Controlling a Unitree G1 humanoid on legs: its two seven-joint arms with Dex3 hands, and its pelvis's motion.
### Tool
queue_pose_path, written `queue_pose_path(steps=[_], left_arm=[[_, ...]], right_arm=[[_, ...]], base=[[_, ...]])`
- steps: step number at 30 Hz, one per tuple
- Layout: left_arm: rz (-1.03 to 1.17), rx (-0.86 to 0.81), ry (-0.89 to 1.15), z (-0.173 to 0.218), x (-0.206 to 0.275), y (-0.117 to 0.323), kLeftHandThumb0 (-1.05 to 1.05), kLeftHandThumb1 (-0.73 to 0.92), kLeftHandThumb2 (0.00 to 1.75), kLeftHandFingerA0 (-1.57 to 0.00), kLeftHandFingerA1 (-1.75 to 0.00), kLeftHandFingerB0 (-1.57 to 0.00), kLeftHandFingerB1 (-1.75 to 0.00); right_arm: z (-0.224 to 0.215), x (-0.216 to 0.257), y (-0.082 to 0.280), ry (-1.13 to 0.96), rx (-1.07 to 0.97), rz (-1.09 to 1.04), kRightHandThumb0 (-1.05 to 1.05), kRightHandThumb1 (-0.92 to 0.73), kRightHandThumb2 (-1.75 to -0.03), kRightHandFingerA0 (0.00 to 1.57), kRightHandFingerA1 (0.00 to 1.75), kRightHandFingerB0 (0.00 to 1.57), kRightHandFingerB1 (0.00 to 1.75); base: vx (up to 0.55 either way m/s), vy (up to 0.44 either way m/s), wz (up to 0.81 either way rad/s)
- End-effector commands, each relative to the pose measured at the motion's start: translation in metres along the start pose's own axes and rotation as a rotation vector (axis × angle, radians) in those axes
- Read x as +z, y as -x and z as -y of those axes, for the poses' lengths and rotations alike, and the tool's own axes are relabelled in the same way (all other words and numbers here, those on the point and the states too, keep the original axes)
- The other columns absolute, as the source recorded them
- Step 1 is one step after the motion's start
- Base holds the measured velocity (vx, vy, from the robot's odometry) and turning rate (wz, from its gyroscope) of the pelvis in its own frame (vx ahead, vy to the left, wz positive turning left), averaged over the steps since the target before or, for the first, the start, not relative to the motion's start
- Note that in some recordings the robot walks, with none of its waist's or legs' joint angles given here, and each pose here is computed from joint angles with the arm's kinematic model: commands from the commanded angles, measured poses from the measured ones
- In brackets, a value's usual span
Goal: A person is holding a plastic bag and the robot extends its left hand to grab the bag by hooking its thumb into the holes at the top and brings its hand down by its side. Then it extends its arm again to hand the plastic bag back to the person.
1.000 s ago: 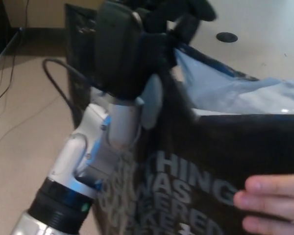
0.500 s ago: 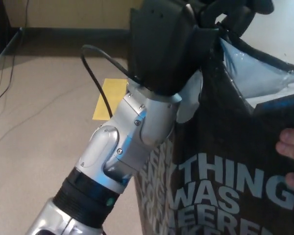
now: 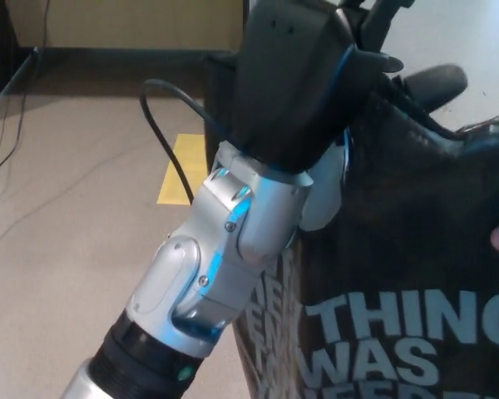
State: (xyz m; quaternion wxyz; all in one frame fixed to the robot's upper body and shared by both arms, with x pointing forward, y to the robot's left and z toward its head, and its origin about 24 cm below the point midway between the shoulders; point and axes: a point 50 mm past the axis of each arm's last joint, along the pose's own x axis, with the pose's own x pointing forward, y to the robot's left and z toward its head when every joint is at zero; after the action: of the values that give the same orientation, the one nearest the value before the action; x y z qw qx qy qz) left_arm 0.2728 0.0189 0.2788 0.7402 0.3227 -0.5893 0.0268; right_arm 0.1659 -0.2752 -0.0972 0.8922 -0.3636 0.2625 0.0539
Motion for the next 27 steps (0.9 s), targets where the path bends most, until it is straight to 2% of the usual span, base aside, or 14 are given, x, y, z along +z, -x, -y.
queue_pose_path(steps=[1,8,9,14,17,19,27], left_arm=[[-0.247,-0.338,-0.128,-0.004,-0.029,0.027,-0.77,0.46,0.55,0.0,0.0,0.0,0.0],[-0.276,-0.38,-0.18,-0.019,-0.039,0.041,-0.82,0.46,0.59,0.0,0.0,0.0,0.0],[-0.281,-0.383,-0.188,-0.023,-0.04,0.045,-0.79,0.45,0.84,0.0,0.0,0.0,0.0],[-0.283,-0.381,-0.224,-0.032,-0.044,0.051,-0.8,0.46,0.84,0.0,-0.01,0.0,0.0],[-0.286,-0.387,-0.236,-0.035,-0.046,0.052,-0.81,0.46,0.85,0.0,-0.02,0.0,0.0],[-0.292,-0.391,-0.227,-0.037,-0.048,0.054,-0.81,0.47,0.84,0.0,-0.02,0.0,0.0],[-0.317,-0.441,-0.235,-0.041,-0.051,0.064,-0.81,0.46,0.84,0.0,0.0,0.0,0.0]], right_arm=[[0.006,-0.004,0.001,0.014,0.001,-0.019,-0.27,-0.69,-0.6,0.76,0.62,0.61,0.44],[0.007,-0.003,-0.001,0.01,0.003,-0.019,-0.29,-0.69,-0.61,0.72,0.56,0.61,0.44],[0.007,-0.004,-0.001,0.007,0.002,-0.025,-0.29,-0.69,-0.6,0.78,0.7,0.62,0.44],[0.005,-0.003,-0.001,0.016,0.005,-0.023,-0.27,-0.69,-0.61,0.78,0.62,0.61,0.44],[0.007,-0.002,-0.002,0.01,-0.001,-0.025,-0.28,-0.69,-0.61,0.78,0.66,0.61,0.44],[0.007,-0.002,-0.002,0.028,-0.002,-0.02,-0.28,-0.69,-0.61,0.78,0.61,0.62,0.44],[0.006,-0.003,-0.001,0.028,0.005,-0.02,-0.28,-0.69,-0.61,0.77,0.62,0.61,0.44]], base=[[0.0,0.0,0.0],[0.0,0.0,0.0],[0.0,0.0,0.0],[0.0,0.0,0.0],[0.0,0.0,0.0],[0.0,0.0,0.0],[0.0,0.0,0.0]])
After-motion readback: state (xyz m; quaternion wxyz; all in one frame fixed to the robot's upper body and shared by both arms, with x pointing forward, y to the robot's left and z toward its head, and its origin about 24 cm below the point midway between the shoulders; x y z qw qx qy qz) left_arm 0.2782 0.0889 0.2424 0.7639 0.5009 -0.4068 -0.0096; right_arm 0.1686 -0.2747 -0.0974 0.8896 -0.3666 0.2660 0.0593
